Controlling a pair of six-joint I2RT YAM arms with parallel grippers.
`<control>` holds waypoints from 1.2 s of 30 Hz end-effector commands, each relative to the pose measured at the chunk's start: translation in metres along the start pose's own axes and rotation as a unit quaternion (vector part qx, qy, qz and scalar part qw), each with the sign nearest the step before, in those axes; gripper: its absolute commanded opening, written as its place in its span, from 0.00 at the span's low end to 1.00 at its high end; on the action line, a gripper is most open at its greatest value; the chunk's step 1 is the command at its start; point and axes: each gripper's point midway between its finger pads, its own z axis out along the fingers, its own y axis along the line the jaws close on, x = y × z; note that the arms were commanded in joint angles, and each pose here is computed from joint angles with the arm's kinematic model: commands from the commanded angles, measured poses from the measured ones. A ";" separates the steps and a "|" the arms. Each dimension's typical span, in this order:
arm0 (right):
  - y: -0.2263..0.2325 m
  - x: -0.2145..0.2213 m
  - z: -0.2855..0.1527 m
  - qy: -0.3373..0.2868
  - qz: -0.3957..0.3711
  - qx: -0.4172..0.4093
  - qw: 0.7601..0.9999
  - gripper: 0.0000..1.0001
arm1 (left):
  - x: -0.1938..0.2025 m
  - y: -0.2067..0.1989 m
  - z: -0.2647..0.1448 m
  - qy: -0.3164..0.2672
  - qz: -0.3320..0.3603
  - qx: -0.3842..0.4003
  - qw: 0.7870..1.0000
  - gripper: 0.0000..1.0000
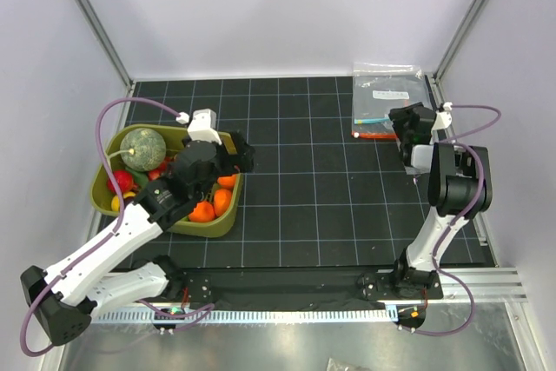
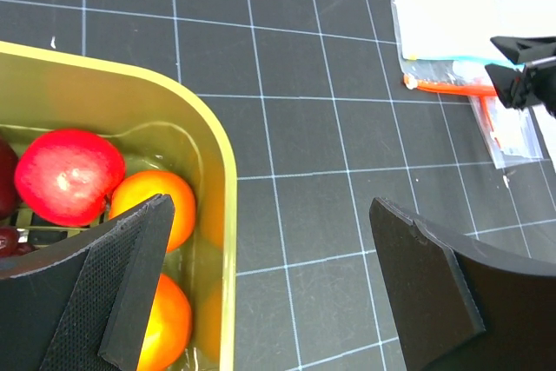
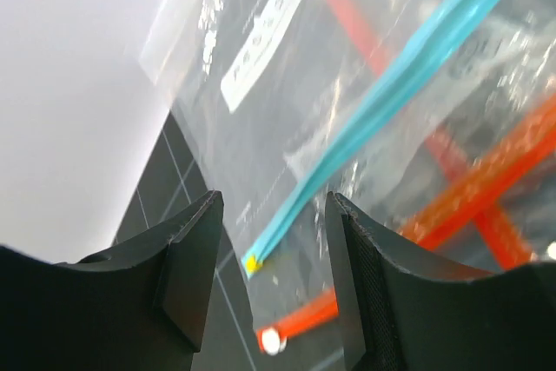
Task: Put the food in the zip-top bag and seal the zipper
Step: Pick up the zipper food storage bag at the corner of the board.
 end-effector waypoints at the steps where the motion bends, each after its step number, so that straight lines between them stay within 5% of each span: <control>1: 0.024 -0.039 0.020 -0.047 0.028 -0.055 0.997 0.57 | -0.011 -0.013 -0.004 -0.011 -0.017 0.024 0.999 1.00; 28: -0.014 -0.040 0.058 -0.066 0.052 -0.006 0.996 0.53 | -0.002 -0.013 0.004 0.004 -0.012 0.017 1.000 1.00; 34: -0.008 -0.043 0.073 -0.069 0.049 -0.016 0.996 0.43 | -0.001 -0.013 0.010 0.006 -0.007 0.011 1.000 1.00; 36: -0.004 -0.042 0.077 -0.065 0.053 -0.026 0.996 0.28 | 0.001 -0.013 0.011 0.009 -0.004 0.009 1.000 1.00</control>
